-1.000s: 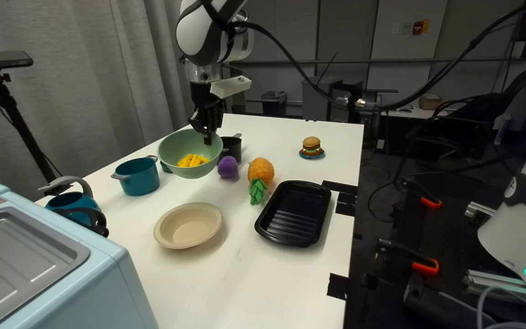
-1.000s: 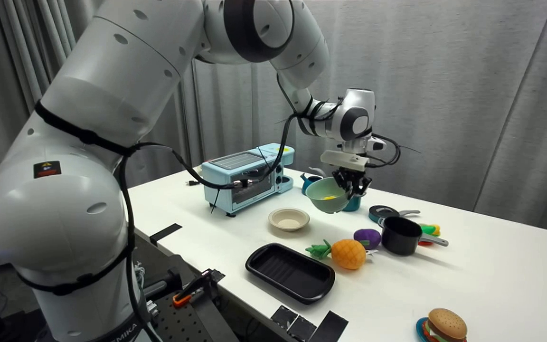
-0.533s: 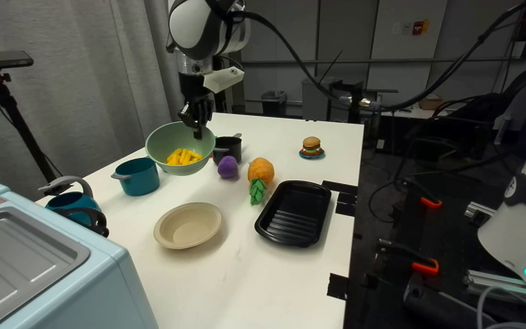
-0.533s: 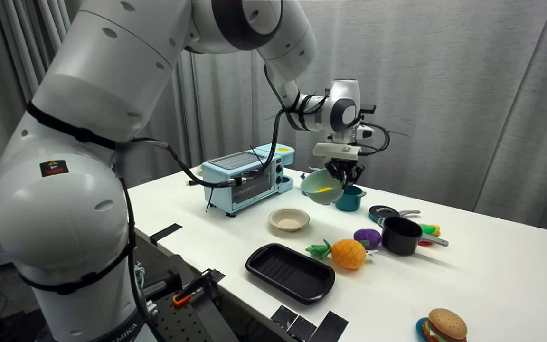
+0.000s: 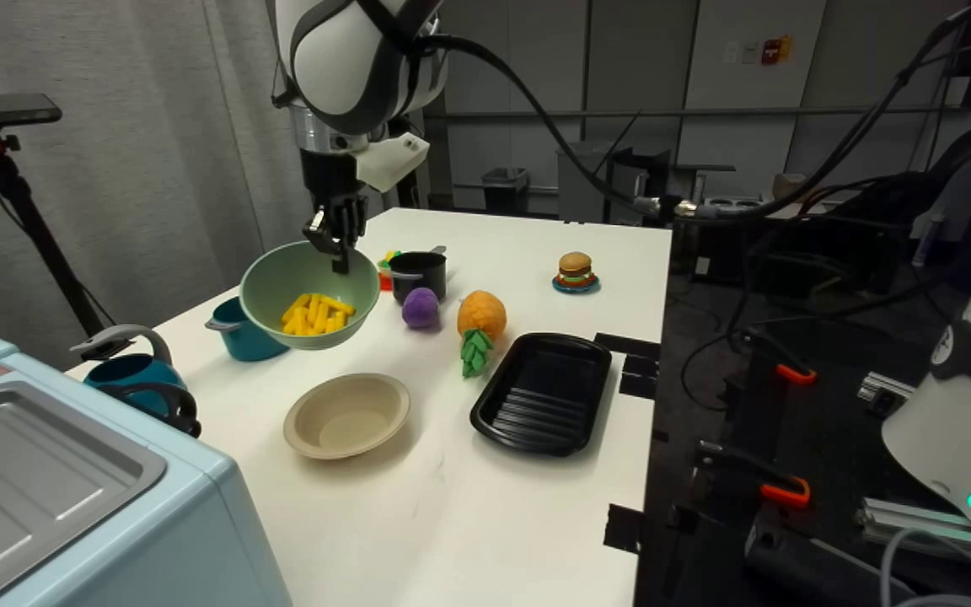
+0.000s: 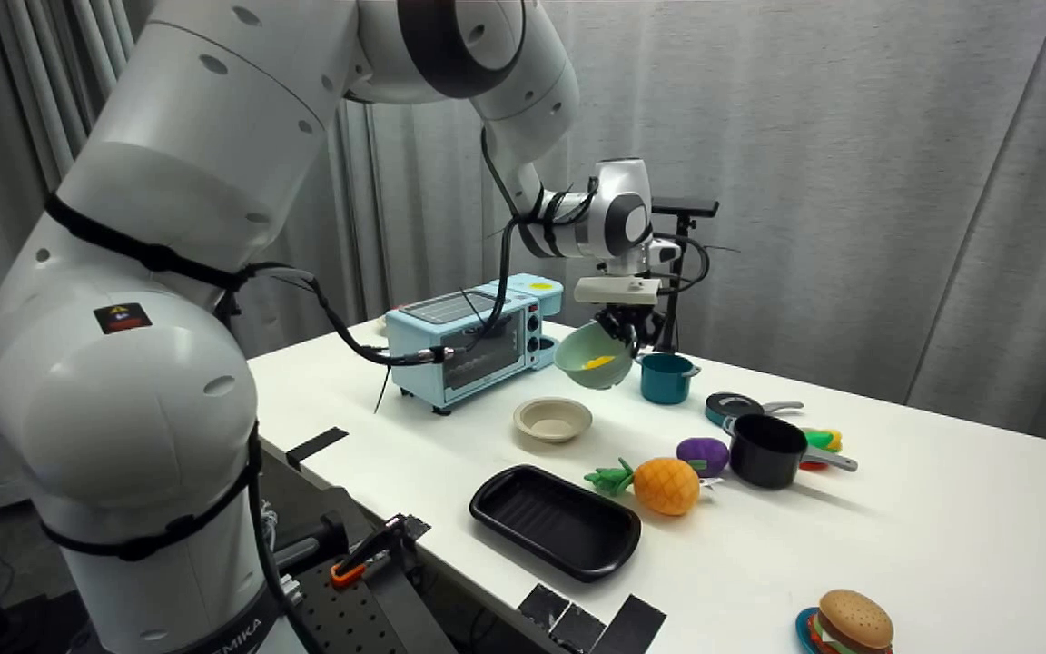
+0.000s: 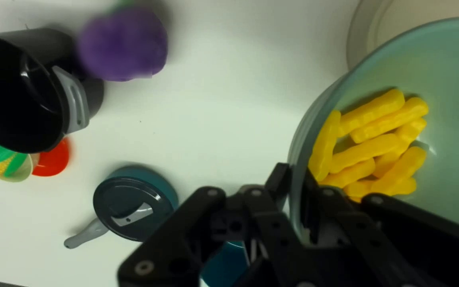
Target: Pour the contents in the green bowl onto the white plate on the left
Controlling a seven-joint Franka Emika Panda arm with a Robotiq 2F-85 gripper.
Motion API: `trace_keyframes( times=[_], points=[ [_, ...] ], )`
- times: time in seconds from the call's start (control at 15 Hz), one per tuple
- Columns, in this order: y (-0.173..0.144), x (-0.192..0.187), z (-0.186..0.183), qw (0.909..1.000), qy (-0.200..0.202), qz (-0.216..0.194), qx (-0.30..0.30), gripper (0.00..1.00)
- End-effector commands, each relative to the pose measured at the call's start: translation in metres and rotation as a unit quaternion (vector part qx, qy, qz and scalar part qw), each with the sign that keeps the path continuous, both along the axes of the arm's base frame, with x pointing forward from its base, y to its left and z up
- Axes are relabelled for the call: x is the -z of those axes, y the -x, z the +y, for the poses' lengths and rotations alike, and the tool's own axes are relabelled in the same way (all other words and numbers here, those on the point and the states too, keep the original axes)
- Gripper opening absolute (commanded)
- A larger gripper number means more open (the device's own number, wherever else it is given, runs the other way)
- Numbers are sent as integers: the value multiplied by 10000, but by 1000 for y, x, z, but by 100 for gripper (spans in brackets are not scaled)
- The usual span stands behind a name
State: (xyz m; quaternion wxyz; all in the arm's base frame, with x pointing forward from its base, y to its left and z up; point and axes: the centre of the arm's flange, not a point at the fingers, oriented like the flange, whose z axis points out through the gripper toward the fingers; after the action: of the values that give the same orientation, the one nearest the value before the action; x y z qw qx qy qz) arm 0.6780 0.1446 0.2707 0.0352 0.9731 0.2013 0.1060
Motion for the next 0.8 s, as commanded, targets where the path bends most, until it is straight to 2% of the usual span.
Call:
trace_keyframes(
  times=[0.0, 0.33, 0.73],
  points=[
    [18, 0, 26, 9989, 182, -334, -286, 2],
    [32, 12, 46, 9931, 494, -885, -597, 2],
    [51, 17, 46, 9798, 809, -1682, -719, 2]
  ],
)
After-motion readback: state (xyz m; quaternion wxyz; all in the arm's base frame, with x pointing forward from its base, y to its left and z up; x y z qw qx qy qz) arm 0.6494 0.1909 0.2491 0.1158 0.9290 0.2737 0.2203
